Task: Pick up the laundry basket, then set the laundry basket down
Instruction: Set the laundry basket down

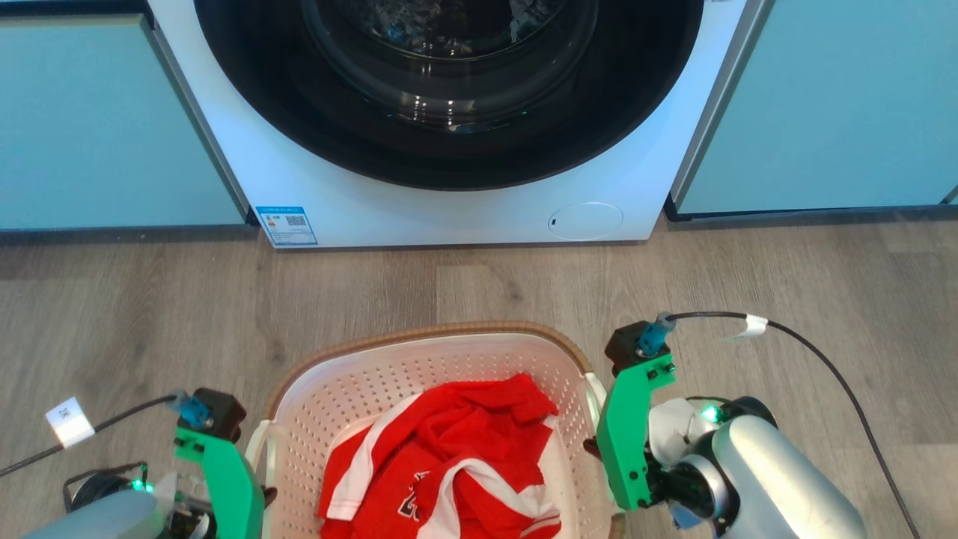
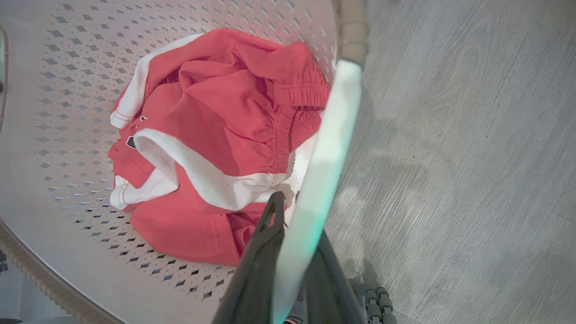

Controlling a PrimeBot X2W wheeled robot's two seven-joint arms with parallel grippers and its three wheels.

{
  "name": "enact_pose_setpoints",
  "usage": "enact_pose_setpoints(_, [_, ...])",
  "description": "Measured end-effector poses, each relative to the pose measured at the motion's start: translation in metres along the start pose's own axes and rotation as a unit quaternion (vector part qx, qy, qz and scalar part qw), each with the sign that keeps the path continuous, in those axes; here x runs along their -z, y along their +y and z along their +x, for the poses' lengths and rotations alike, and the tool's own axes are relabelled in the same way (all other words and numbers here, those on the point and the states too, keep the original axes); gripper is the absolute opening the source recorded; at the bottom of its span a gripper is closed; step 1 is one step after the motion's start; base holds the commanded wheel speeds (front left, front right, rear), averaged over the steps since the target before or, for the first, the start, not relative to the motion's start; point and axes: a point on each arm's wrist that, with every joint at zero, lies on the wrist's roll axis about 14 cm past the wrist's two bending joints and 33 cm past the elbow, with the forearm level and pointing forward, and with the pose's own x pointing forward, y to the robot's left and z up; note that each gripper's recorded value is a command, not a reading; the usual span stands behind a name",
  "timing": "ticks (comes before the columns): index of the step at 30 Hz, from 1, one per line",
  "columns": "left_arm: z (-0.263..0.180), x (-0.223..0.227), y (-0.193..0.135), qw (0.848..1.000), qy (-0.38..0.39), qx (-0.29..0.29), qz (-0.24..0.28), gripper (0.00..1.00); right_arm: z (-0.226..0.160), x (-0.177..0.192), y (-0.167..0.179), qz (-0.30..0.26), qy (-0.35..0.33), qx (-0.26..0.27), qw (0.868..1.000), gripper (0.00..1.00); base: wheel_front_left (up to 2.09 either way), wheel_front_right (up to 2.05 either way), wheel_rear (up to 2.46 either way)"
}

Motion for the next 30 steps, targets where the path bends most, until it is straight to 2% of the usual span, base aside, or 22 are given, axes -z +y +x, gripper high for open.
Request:
enact_pose_setpoints(10, [0.011, 0.002, 0.0, 1.0, 0.007, 0.006, -0.005, 0.0, 0.008, 0.004, -0.009, 0.006, 0.012, 0.006, 1.0, 0.0, 0.0, 0.0, 0.0])
enact_pose_setpoints(15, [0.025, 0.0, 0.004, 1.0, 0.012, 0.012, -0.008, 0.0, 0.02, 0.005, -0.019, 0.026, 0.016, 0.005, 1.0, 0.0, 0.0, 0.0, 0.0])
enact_pose_setpoints(24, [0.072, -0.023, 0.029, 1.0, 0.011, 0.005, 0.004, 0.0, 0.058, -0.01, -0.048, 0.042, 0.004, 0.016, 0.999, 0.0, 0.0, 0.0, 0.0])
enact_pose_setpoints(30, [0.112, -0.022, 0.037, 1.0, 0.024, 0.007, 0.003, 0.0, 0.09, -0.001, -0.071, 0.061, 0.017, 0.025, 0.998, 0.0, 0.0, 0.0, 0.0])
